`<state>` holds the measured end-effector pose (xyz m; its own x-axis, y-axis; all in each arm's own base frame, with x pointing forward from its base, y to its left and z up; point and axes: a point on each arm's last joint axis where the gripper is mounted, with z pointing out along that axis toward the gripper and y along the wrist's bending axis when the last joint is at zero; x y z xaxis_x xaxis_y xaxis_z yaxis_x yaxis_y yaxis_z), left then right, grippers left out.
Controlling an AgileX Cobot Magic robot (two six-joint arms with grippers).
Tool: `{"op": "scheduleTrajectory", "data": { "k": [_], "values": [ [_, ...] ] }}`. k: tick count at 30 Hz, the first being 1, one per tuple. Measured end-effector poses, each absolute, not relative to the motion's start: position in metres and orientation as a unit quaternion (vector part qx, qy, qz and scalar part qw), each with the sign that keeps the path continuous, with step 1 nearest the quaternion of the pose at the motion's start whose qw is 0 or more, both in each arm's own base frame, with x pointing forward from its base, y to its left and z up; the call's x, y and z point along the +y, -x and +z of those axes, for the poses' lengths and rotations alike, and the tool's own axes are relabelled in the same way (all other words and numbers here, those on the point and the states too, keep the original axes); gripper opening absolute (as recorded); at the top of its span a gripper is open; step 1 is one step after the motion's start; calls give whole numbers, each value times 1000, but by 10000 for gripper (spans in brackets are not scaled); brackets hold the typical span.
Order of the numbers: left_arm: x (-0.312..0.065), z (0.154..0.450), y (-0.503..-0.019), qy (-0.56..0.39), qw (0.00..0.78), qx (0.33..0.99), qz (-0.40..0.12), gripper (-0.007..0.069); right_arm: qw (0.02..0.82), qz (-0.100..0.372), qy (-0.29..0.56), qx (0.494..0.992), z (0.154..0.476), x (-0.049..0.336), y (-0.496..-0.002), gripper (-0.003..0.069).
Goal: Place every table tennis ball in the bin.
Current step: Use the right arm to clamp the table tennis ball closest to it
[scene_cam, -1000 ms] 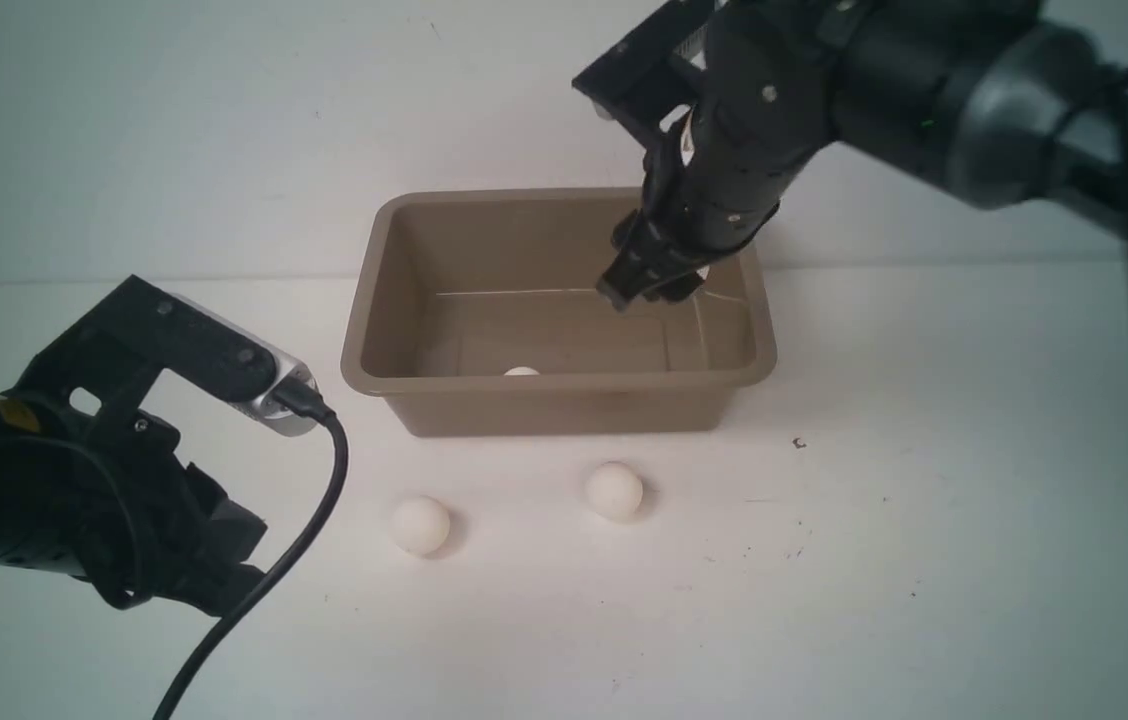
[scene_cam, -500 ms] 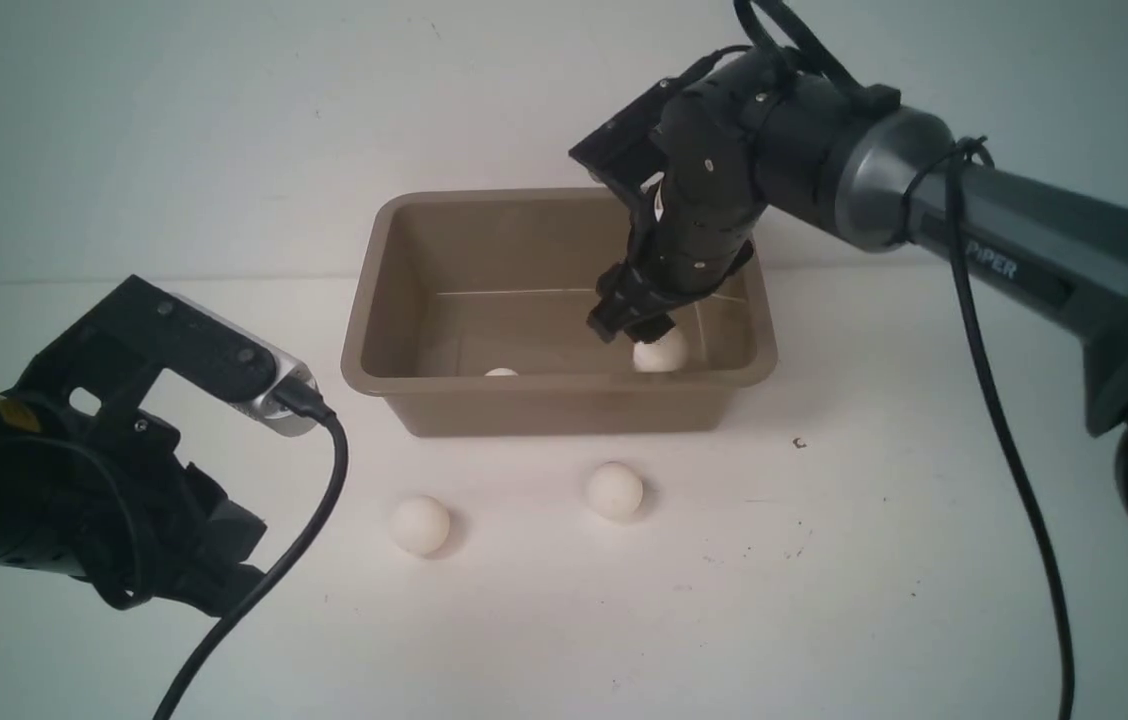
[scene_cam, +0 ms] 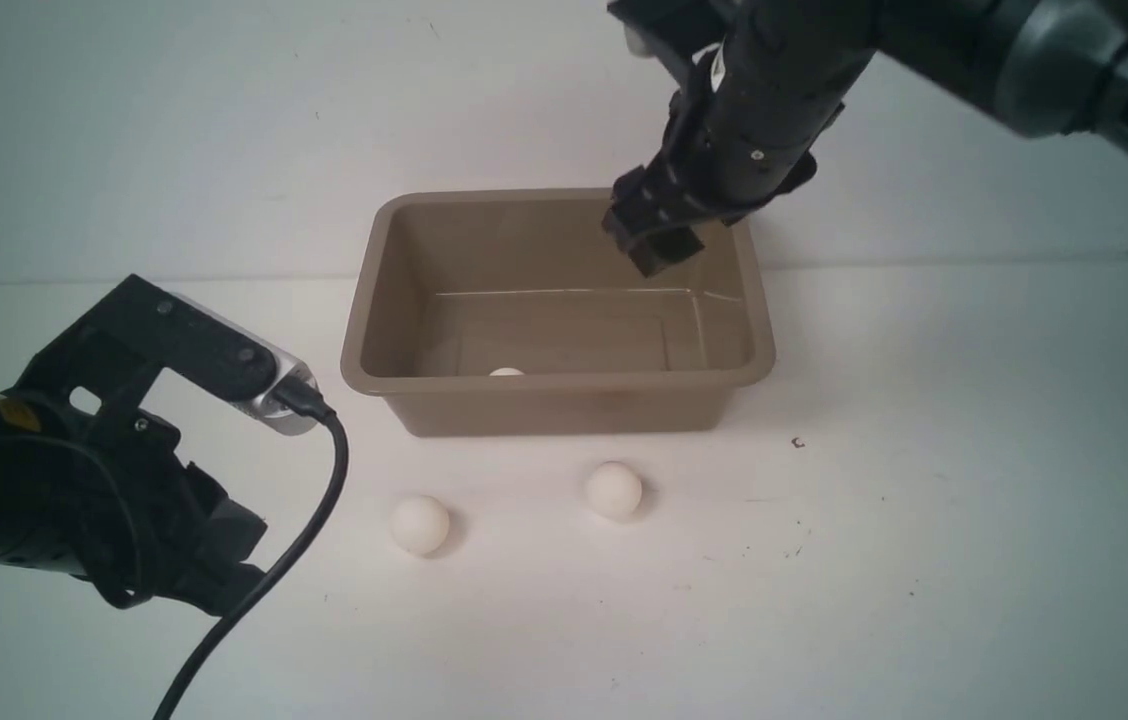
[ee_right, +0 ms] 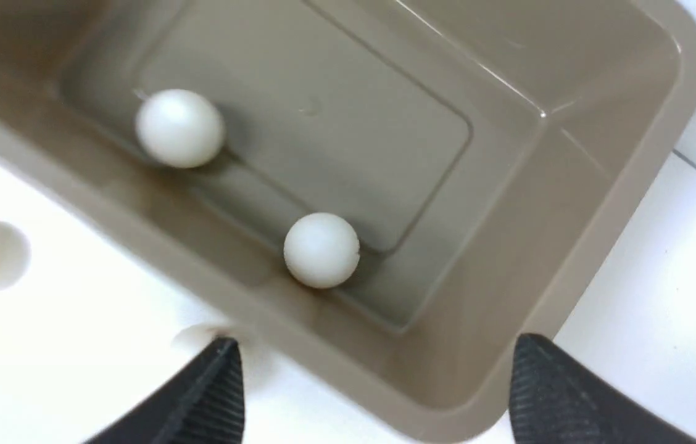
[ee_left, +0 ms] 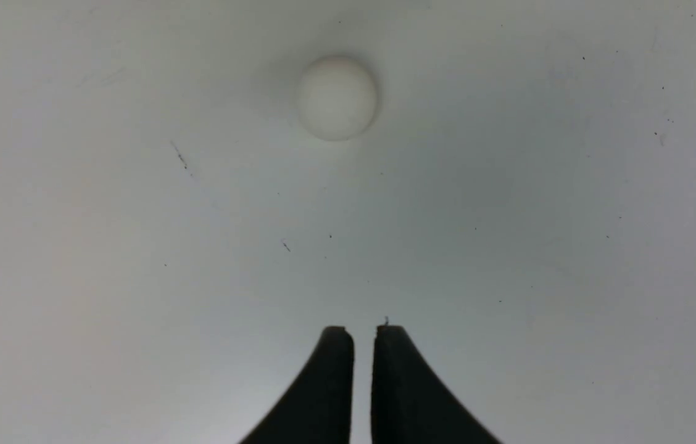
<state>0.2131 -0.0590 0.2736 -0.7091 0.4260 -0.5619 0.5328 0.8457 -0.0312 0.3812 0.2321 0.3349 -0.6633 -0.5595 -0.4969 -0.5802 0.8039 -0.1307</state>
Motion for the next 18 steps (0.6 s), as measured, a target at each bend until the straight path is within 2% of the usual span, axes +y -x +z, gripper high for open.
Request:
{"op": "scheduleTrajectory", "data": {
  "k": [3, 9, 18],
  "values": [
    [-59, 274, -213, -261, 278, 919, -96, 30, 259, 29, 318, 912, 333, 240, -375, 522],
    [-59, 274, -213, -261, 278, 919, -96, 30, 216, 31, 331, 918, 308, 258, -359, 522],
    [-59, 274, -213, -262, 278, 919, -95, 30, 186, 70, 254, 946, 296, 272, -348, 522]
  ]
}}
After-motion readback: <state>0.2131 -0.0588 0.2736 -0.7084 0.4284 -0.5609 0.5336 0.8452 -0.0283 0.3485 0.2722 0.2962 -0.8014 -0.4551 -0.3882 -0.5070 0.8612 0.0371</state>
